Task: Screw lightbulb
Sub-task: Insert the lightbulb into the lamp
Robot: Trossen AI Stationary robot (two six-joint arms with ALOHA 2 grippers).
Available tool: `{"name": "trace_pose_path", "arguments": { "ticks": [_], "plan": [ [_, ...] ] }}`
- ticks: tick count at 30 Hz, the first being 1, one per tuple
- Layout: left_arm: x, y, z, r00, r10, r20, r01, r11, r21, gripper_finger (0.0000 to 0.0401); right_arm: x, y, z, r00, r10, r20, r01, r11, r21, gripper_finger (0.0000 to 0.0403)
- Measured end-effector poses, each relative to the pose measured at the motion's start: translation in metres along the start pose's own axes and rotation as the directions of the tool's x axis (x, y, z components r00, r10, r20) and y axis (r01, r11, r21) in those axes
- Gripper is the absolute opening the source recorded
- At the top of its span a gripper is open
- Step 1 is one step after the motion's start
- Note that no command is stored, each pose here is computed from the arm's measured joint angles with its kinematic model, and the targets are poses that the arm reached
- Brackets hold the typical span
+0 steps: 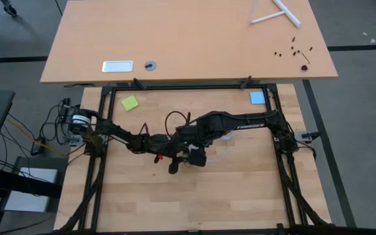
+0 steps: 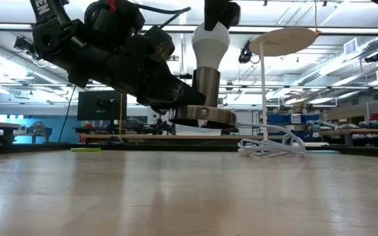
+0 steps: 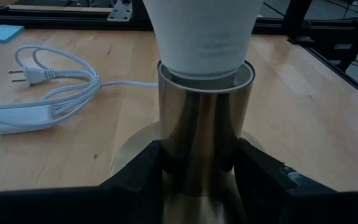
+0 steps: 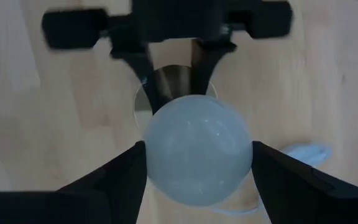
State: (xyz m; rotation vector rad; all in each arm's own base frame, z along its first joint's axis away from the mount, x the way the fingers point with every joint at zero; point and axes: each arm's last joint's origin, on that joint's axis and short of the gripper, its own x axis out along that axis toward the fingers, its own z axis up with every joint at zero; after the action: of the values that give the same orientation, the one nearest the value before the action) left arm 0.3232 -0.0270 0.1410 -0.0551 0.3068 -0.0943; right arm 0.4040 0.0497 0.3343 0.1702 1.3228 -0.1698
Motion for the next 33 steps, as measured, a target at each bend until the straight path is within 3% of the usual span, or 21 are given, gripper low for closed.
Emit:
{"name": "trace_pose_path", "arguments": {
  "ticks": [6,12,27,33],
  "plan": [
    [0.0,0.0,0.0,1.0,0.001,-0.001,-0.001,1.0,0.001,0.0159,0.0,0.002,-0.002,1.0,0.004,-0.018,0.001,0.952,0.307,0.0273],
    [0.0,0.0,0.0,1.0,0.004,-0.003,-0.004,1.0,0.009,0.0159,0.0,0.004,-0.003,0.999,0.044,-0.027,-0.029,0.912,0.41,0.0295],
    [0.0,0.0,0.001,1.0,0.012,0.007,-0.012,1.0,0.008,0.0159,-0.015,0.005,0.0,0.996,0.093,0.016,-0.094,0.961,0.261,0.0397],
    [0.0,0.0,0.001,1.0,0.011,0.006,-0.011,1.0,0.008,0.0159,-0.022,0.006,0.0,0.996,0.082,0.036,-0.084,0.995,0.053,0.0389]
  ]
}}
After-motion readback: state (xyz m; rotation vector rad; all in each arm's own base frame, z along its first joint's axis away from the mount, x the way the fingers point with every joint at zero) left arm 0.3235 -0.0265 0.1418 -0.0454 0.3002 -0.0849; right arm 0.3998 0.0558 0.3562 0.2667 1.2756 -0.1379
